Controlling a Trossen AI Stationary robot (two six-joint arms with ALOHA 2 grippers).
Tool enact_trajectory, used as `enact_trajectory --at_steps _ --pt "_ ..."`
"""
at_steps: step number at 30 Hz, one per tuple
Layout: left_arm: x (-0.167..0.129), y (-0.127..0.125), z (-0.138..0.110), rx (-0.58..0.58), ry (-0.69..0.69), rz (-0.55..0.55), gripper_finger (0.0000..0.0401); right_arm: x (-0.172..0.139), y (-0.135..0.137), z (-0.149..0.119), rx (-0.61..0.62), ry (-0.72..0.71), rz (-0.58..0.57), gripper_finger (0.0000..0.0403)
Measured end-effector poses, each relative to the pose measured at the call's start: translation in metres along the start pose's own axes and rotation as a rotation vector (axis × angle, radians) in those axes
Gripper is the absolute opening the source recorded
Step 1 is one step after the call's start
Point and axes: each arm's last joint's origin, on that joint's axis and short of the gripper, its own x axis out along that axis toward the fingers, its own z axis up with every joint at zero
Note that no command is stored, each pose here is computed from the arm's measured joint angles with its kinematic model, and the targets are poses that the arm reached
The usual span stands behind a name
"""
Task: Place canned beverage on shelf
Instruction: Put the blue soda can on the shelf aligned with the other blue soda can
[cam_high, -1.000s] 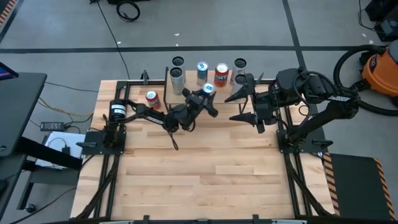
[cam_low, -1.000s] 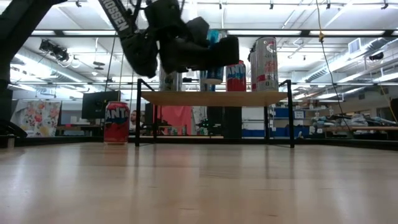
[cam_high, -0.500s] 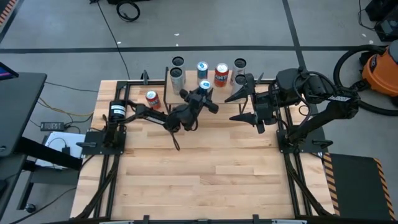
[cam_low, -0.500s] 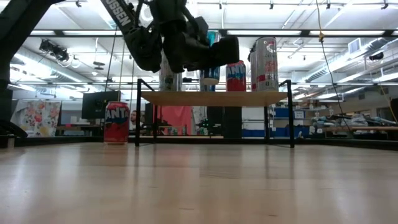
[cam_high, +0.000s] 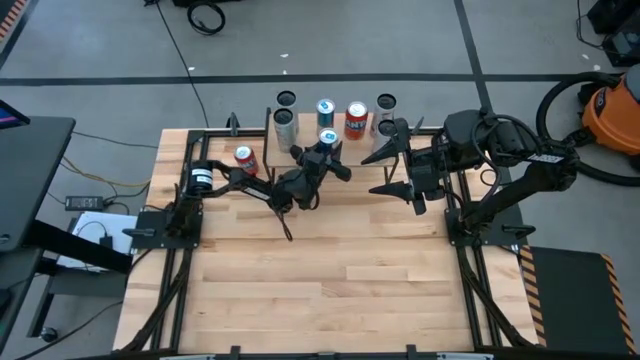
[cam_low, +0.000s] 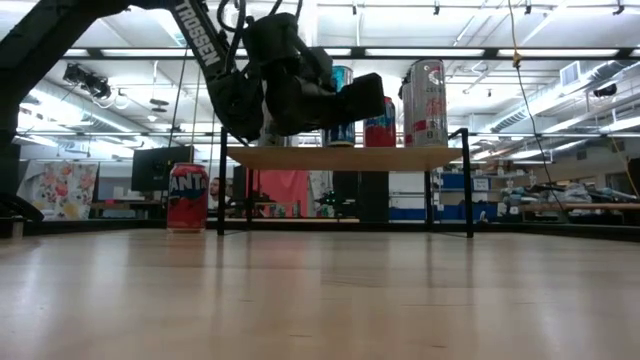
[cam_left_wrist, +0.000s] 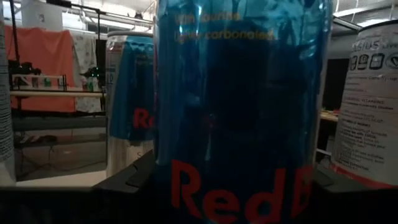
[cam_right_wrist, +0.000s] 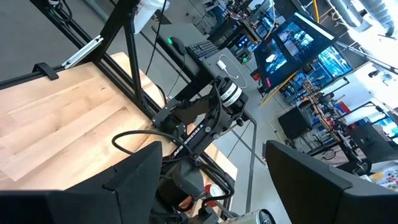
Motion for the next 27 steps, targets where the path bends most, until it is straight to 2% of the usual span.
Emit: enact_trajectory --at_steps 10,14,18,27 --pt "0.008 0.006 -0.002 0.094 0.001 0.021 0.0248 0.000 0.000 0.000 0.000 0.000 0.000 0.0295" --pt "0.013 0.011 -0.003 0.066 0.000 0.028 0.0249 0.000 0.000 0.000 0.001 0.000 0.000 0.0295" --pt "0.013 0.009 -0.004 0.072 -0.006 -0.034 0.0250 0.000 0.000 0.000 0.001 0.000 0.000 0.0295" --pt "0.017 0.013 -0.005 0.063 0.001 -0.003 0.0251 0.000 0.001 0.001 0.001 -0.021 0.022 0.0295"
